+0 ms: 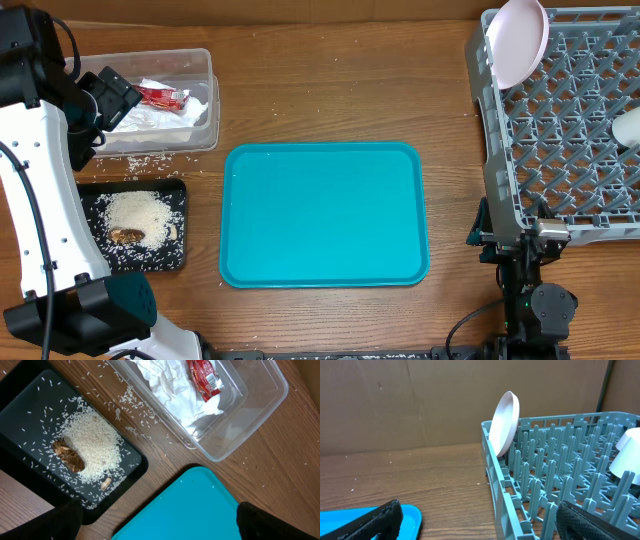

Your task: Sort waste into correct bins and load items into the dishwasher

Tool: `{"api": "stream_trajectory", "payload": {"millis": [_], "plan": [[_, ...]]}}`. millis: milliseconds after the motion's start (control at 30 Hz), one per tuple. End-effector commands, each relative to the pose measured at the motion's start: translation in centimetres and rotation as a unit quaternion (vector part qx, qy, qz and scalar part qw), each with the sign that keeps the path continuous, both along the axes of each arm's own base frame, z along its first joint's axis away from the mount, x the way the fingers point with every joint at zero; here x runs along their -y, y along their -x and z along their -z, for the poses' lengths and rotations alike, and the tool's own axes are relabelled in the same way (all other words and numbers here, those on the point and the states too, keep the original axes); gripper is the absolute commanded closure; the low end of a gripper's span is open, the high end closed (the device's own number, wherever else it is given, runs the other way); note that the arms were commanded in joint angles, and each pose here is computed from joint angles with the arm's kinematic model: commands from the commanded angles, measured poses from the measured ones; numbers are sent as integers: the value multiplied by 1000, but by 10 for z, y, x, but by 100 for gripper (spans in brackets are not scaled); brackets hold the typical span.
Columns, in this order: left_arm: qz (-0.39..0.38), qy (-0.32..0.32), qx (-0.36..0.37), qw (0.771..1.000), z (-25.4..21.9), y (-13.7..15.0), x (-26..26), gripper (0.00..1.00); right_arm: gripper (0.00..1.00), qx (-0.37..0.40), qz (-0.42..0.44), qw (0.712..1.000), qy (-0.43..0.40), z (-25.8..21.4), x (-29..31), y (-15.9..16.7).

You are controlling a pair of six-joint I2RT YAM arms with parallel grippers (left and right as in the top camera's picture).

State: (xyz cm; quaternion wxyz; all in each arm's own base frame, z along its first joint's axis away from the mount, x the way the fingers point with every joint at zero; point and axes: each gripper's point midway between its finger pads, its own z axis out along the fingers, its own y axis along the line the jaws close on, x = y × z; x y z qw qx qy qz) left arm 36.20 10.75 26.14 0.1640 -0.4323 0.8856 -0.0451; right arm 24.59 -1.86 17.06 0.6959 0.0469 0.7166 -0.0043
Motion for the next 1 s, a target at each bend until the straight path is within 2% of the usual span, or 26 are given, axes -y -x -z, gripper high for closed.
{"api": "stream_trajectory", "payload": {"millis": [0,367,500,600,667,833,967], "plan": [[-1,3,-4,1000,4,-3,2,0,0,4,1,1000,4,1,1,0],[2,2,-6,1000,4,-3,2,0,0,4,1,1000,4,1,1,0],[26,-30,-24,999,6,4,-6,0,0,4,2,1000,4,1,1,0],[28,-30,-35,999,8,9,-5,0,0,4,2,1000,4,1,1,0],[56,-44,-51,996,8,16,-3,0,0,4,1,1000,4,1,1,0],[135,-126,-83,979,11,29,11,0,0,4,1,1000,4,1,1,0],[156,-130,-57,978,33,36,32,0,0,4,2,1000,4,1,1,0]]}}
